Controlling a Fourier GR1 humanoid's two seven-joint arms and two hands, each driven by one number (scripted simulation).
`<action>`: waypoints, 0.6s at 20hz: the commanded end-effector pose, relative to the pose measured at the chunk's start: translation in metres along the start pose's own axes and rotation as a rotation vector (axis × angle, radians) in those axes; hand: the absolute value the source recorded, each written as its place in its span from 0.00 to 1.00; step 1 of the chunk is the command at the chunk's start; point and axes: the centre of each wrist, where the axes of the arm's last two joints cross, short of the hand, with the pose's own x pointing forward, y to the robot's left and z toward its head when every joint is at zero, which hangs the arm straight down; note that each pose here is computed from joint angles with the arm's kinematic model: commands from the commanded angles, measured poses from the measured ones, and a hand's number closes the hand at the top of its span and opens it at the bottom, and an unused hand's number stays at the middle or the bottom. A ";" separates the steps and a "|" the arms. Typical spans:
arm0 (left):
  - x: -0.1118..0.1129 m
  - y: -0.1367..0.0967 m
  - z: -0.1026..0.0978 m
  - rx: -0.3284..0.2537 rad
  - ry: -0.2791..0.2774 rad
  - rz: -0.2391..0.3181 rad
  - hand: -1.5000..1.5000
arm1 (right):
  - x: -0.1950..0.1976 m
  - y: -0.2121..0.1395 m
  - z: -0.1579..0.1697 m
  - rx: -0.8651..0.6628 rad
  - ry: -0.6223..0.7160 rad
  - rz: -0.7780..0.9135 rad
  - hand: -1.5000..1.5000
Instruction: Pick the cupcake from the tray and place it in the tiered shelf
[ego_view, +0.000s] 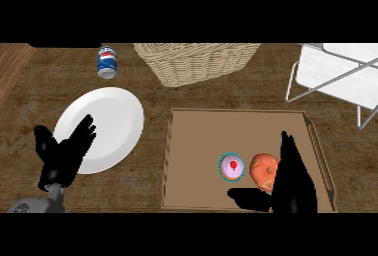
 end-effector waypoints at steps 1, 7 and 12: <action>-0.008 -0.004 0.003 -0.004 0.055 -0.003 0.50 | 0.013 0.010 -0.006 -0.002 0.224 0.051 0.00; -0.016 -0.008 -0.002 0.001 0.063 0.020 0.50 | 0.013 0.020 -0.011 -0.007 0.237 0.071 0.00; 0.002 -0.001 -0.005 0.008 0.060 0.008 0.50 | 0.009 0.029 -0.020 -0.019 0.271 0.110 0.00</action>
